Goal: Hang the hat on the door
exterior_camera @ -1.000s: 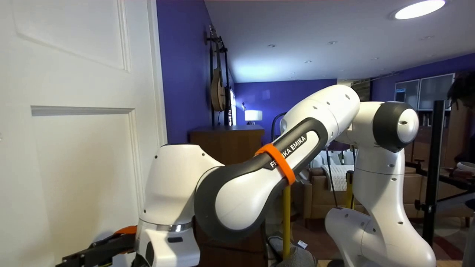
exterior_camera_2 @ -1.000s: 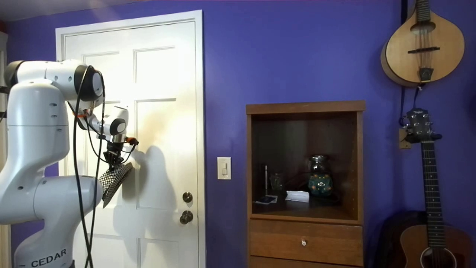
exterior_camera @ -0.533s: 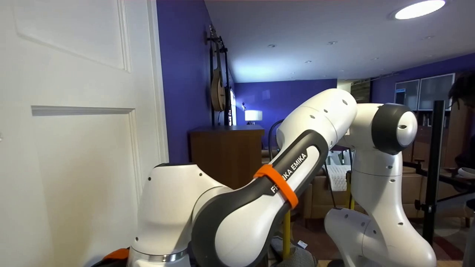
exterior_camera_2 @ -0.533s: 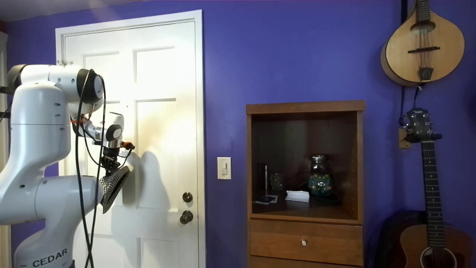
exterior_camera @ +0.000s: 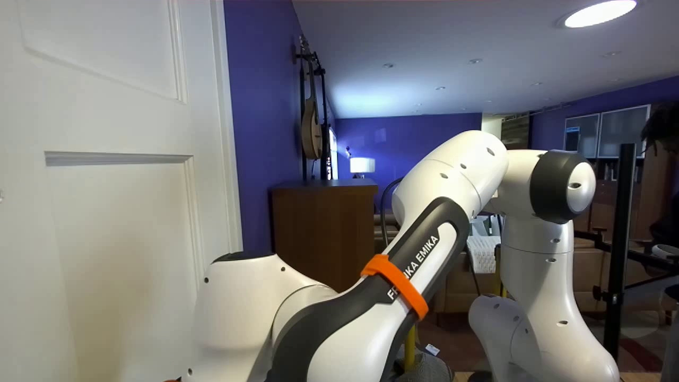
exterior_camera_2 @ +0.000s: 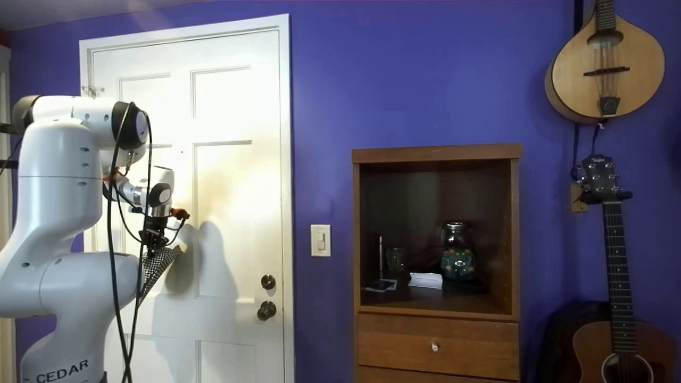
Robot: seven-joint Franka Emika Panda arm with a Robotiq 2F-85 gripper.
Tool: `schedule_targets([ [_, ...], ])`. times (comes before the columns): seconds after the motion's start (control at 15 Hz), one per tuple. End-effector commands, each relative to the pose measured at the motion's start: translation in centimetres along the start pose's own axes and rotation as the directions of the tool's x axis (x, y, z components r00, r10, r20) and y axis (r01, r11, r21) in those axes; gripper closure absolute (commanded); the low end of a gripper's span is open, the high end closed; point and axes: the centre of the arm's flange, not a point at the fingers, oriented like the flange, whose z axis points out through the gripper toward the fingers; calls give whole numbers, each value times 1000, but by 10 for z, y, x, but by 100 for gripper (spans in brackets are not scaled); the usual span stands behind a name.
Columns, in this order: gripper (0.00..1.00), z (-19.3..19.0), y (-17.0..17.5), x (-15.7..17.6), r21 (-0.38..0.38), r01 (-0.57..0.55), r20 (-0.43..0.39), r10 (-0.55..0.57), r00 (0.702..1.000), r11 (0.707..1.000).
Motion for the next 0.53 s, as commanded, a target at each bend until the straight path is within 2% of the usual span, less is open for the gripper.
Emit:
schedule_targets([
  [0.0, 99, 12, -29, -14, -25, 38, 18, -37, 999, 999],
  [0.2, 99, 17, -35, -16, -20, 30, 15, -30, 999, 999],
  [0.27, 99, 13, -6, -5, 2, -12, -3, 12, 1000, 1000],
  [0.47, 96, 16, -7, -5, 4, -21, -10, 21, 1000, 1000],
])
